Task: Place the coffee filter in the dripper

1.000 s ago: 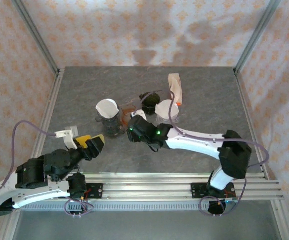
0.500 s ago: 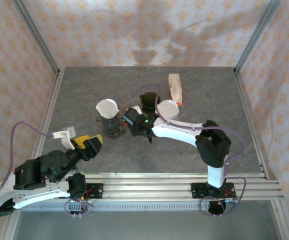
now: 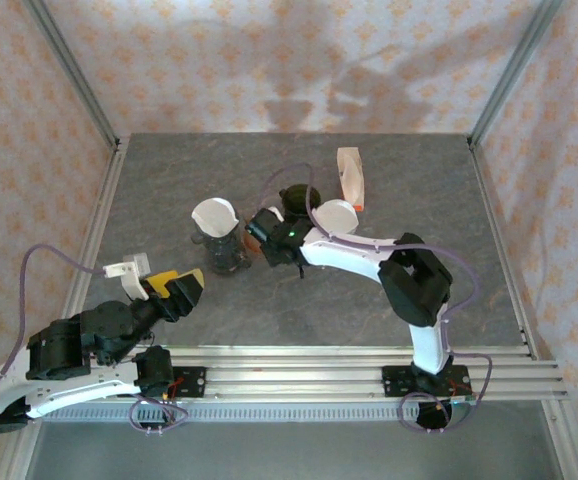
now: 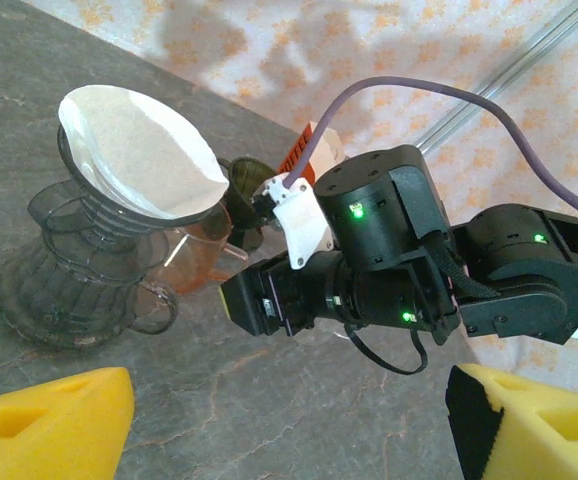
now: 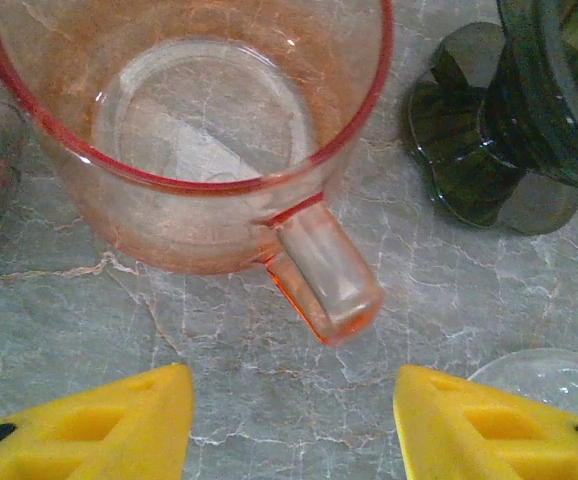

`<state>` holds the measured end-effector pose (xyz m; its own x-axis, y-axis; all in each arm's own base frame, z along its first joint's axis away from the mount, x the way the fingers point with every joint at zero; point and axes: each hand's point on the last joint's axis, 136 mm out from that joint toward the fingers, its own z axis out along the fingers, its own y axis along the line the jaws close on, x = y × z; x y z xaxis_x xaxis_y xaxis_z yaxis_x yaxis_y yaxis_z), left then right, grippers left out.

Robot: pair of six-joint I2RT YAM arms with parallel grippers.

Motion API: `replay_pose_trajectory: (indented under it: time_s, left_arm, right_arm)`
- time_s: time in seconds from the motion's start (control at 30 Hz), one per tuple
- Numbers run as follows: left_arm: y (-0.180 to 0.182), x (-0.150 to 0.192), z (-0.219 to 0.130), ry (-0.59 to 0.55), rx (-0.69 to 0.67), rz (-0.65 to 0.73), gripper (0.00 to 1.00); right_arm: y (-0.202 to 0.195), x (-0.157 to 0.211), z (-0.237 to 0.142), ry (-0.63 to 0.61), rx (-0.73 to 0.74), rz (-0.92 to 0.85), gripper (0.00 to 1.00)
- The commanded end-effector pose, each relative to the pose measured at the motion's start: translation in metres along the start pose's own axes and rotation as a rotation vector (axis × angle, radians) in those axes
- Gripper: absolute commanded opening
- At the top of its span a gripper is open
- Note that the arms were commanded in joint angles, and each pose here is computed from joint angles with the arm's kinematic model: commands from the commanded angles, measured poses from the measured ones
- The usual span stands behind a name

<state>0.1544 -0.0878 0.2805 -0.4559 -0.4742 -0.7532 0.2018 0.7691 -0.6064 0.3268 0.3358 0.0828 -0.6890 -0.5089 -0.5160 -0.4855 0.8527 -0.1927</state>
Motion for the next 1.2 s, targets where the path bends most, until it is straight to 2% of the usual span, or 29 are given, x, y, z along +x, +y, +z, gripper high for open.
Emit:
replay_pose_trajectory:
  time_s: [0.0,0.37,0.8,1.0,1.17]
  left_arm:
    - [0.011,0.001,0.001,-0.016,-0.05,0.029,0.82]
    - [0.012,0.004,0.003,-0.008,-0.056,0.032,0.83]
    - [0.012,0.007,0.006,0.0,-0.065,0.033,0.84]
    - [0.012,0.008,0.007,-0.001,-0.065,0.033,0.84]
    - [0.012,0.011,0.008,0.004,-0.067,0.032,0.84]
  right_arm:
    - [-0.001,-0.016,0.004,-0.04,0.017,-0.037,0.56]
    - [-0.012,-0.026,0.014,-0.058,0.054,-0.051,0.56]
    - [-0.004,-0.029,0.028,-0.062,-0.021,-0.06,0.54]
    - [-0.001,-0.027,0.029,-0.061,-0.04,-0.057,0.44]
    - [-0.003,-0.023,0.027,-0.059,-0.038,-0.047,0.3]
